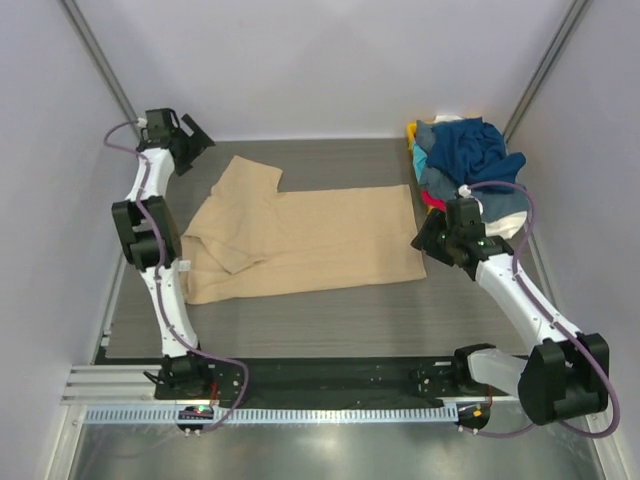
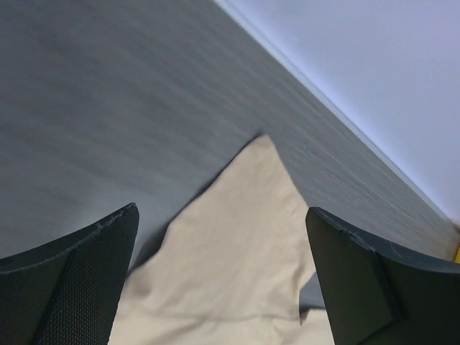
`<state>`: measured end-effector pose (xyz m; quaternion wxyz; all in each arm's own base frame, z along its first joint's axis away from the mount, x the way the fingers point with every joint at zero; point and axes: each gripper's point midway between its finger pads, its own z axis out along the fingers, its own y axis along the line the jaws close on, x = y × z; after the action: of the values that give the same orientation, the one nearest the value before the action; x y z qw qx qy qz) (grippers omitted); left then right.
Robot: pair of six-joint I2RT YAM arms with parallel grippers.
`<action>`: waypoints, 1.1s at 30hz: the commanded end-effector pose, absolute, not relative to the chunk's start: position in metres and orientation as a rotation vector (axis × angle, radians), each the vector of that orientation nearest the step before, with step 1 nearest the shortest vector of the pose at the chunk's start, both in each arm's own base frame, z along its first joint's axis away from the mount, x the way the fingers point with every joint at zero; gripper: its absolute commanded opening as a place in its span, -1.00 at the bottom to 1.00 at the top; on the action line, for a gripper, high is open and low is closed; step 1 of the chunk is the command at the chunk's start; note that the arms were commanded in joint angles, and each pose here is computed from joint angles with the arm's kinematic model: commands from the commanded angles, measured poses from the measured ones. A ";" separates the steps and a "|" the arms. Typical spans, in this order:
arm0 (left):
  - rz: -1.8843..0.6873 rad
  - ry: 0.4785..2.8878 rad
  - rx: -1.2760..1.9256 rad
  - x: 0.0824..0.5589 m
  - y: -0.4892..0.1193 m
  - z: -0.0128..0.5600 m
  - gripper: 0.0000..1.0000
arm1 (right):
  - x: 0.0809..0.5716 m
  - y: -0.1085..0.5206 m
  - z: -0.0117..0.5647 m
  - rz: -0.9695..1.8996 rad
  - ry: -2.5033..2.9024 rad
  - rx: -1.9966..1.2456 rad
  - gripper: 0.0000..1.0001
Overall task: Fold and stack the t-shirts
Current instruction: Fold the tshirt
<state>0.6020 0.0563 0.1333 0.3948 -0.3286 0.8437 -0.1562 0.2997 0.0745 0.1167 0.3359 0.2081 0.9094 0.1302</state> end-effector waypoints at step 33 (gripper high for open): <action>-0.652 2.335 -0.630 0.643 -0.053 0.051 -0.99 | 0.329 0.072 0.151 0.270 2.330 0.420 0.15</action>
<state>0.6615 -0.0459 0.0320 0.3339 -0.2449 0.8764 -0.2460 0.2987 0.0692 0.1264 0.3325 0.1802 0.9197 0.1055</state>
